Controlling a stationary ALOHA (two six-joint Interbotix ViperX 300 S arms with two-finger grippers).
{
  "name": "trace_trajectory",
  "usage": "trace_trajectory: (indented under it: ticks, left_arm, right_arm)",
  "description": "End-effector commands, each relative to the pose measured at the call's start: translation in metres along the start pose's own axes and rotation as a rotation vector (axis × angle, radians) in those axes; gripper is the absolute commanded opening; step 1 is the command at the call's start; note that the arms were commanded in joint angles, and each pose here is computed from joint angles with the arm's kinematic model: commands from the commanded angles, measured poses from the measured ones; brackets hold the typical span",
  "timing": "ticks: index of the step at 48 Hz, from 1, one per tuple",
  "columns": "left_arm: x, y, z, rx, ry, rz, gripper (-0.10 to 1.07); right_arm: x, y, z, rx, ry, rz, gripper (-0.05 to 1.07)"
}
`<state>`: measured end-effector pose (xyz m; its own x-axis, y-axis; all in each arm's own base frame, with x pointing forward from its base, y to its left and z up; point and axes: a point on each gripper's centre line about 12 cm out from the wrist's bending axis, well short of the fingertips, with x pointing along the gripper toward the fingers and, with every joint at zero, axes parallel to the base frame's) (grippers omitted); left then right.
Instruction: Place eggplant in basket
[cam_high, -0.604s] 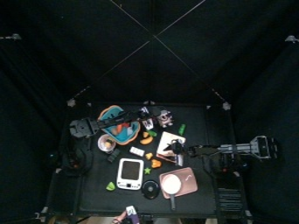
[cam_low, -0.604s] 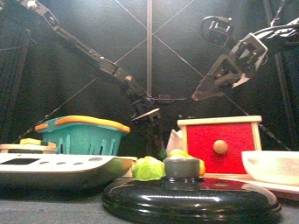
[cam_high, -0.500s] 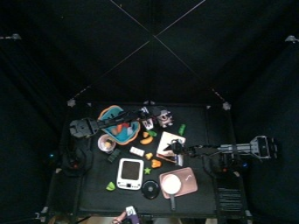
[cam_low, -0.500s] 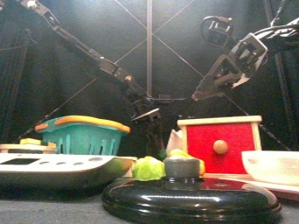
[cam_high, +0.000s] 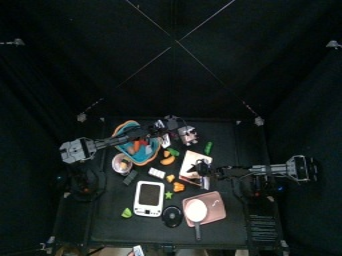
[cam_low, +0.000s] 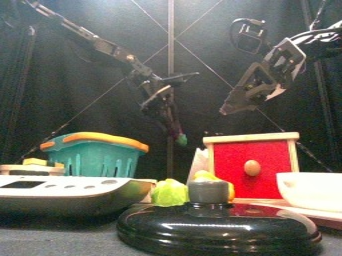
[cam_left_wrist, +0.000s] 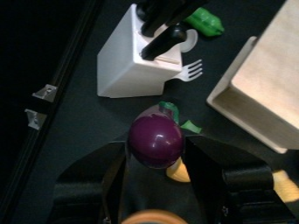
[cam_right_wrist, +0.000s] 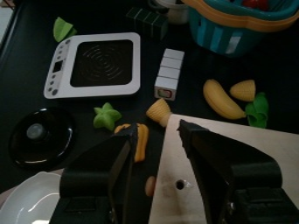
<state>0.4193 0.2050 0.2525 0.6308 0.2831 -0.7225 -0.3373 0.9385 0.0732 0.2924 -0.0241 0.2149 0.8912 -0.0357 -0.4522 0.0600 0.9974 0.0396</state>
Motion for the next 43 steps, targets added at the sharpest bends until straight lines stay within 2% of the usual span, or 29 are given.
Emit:
trace_trajectory:
  ticks: [1,4,11,17,24,33,43]
  left_arm:
    - [-0.036,-0.003,0.003,-0.013,-0.078,0.001,0.81]
    - [-0.050,-0.006,-0.005,-0.033,-0.107,-0.006,0.81]
    - [-0.090,-0.013,-0.026,-0.093,-0.229,-0.018,0.81]
    - [-0.114,-0.017,-0.059,-0.086,-0.299,0.005,0.81]
    - [-0.139,-0.019,-0.093,-0.080,-0.329,0.020,0.81]
    - [-0.149,-0.023,-0.127,-0.084,-0.330,0.022,0.81]
    - [-0.139,-0.023,-0.154,-0.095,-0.257,0.025,0.81]
  right_arm:
    - [-0.002,0.000,0.008,-0.001,-0.028,0.003,0.80]
    - [-0.002,0.000,0.008,-0.001,-0.028,0.003,0.80]
    - [-0.002,0.000,0.009,-0.002,-0.031,0.004,0.80]
    - [-0.001,-0.001,0.011,0.002,-0.034,0.000,0.80]
    - [-0.002,-0.001,0.019,0.019,-0.054,-0.001,0.80]
    - [-0.003,0.000,0.029,0.034,-0.080,-0.001,0.80]
    - [-0.003,0.001,0.033,0.082,-0.088,0.001,0.80]
